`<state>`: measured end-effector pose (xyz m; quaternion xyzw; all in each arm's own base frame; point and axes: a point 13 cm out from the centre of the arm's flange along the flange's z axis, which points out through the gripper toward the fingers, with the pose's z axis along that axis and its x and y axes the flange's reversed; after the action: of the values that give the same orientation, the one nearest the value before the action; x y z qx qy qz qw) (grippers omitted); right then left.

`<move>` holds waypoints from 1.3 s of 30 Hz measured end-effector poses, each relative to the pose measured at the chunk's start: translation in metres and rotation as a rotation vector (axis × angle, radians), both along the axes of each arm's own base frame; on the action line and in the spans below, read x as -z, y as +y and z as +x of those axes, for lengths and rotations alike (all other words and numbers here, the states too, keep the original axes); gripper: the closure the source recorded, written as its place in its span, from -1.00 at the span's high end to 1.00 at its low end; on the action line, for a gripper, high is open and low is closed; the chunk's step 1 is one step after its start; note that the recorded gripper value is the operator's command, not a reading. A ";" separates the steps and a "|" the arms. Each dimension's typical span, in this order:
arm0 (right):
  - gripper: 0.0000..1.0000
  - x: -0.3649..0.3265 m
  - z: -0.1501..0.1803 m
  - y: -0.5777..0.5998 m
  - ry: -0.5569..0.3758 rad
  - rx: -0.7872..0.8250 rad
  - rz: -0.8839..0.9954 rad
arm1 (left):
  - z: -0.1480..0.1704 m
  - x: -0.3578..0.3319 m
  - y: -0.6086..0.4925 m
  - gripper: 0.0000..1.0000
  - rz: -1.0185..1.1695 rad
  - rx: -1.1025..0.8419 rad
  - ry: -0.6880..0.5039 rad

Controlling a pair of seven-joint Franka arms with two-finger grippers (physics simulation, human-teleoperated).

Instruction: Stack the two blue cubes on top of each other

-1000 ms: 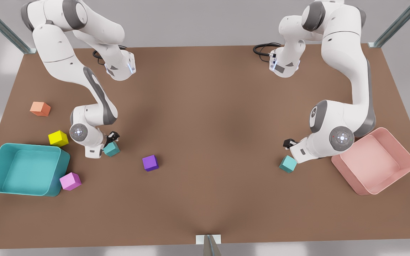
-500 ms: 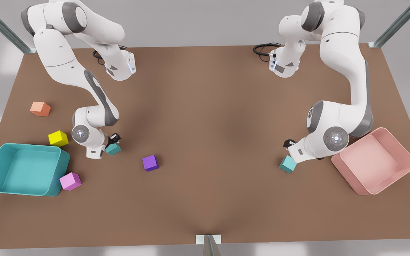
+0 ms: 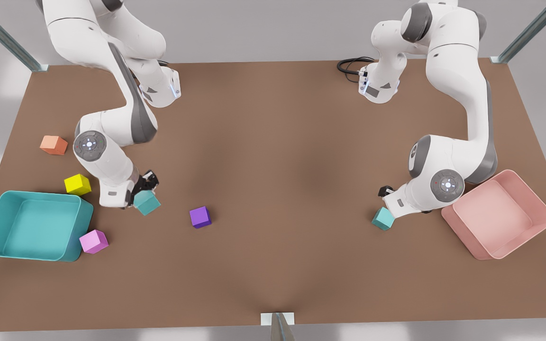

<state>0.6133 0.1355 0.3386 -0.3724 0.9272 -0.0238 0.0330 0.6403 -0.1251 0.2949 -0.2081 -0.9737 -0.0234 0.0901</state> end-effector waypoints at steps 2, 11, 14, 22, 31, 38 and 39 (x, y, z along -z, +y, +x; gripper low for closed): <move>-0.13 -0.030 -0.013 0.075 0.018 -0.103 0.024 | 0.000 0.001 0.002 1.00 0.000 -0.002 0.001; -0.21 0.068 -0.131 0.393 0.185 -0.476 0.090 | -0.002 0.010 -0.002 1.00 0.003 0.007 0.017; -0.21 0.130 -0.144 0.428 0.152 -0.463 0.006 | -0.006 0.041 -0.004 1.00 0.009 0.015 0.054; -0.19 0.230 -0.167 0.450 0.111 -0.377 -0.092 | -0.011 0.115 0.044 1.00 -0.004 -0.051 0.062; 1.00 0.250 -0.145 0.447 0.031 -0.232 -0.087 | 0.007 0.166 0.016 1.00 -0.013 0.009 0.009; 1.00 0.005 -0.187 0.431 -0.088 -0.174 -0.041 | 0.016 0.192 0.035 1.00 -0.018 0.016 -0.018; 1.00 -0.057 -0.162 0.385 -0.109 -0.070 -0.031 | 0.015 0.195 0.036 1.00 -0.019 0.019 -0.020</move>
<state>0.4509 0.5206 0.3952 -0.4031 0.9100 -0.0573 0.0784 0.6552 -0.0888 0.1000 -0.2181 -0.9726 -0.0172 0.0782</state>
